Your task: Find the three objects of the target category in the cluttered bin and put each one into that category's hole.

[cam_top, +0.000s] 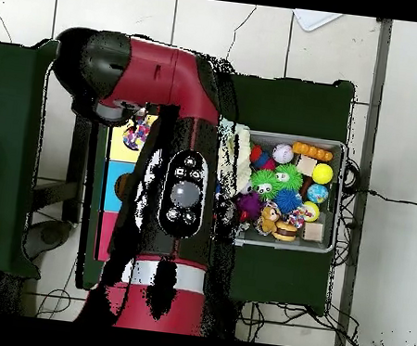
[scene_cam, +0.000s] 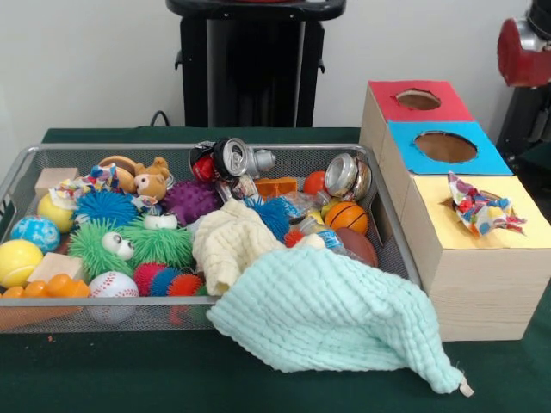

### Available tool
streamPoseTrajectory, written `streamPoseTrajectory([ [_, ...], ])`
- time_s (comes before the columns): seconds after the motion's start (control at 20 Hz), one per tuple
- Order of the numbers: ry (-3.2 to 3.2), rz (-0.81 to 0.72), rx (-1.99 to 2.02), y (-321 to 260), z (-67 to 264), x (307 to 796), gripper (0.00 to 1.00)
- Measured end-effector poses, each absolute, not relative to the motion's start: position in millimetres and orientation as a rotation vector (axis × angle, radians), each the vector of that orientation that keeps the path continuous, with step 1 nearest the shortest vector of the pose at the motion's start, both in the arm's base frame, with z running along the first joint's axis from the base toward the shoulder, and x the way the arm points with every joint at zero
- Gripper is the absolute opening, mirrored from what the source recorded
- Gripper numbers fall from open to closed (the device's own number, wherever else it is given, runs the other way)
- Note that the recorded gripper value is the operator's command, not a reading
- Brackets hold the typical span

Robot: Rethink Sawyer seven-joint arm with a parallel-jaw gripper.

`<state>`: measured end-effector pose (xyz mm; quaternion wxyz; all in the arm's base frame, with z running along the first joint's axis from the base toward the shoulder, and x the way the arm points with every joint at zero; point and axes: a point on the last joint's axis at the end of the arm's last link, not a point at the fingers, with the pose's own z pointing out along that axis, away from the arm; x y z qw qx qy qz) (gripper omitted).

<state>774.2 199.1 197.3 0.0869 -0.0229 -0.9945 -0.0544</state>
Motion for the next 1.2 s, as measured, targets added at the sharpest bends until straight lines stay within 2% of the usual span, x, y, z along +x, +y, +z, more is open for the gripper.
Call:
streamPoseTrajectory([
  [0.3, -3.147, -0.076, -0.204, 114.8, 201.3, 792.8, 0.00],
  [0.75, -3.138, 0.083, -0.293, -34.2, 183.9, 776.0, 0.00],
  [0.8, -3.129, 0.116, -0.274, -72.6, 180.2, 769.0, 1.00],
  [1.2, -3.103, 0.132, -0.212, -123.8, 176.6, 752.8, 1.00],
])
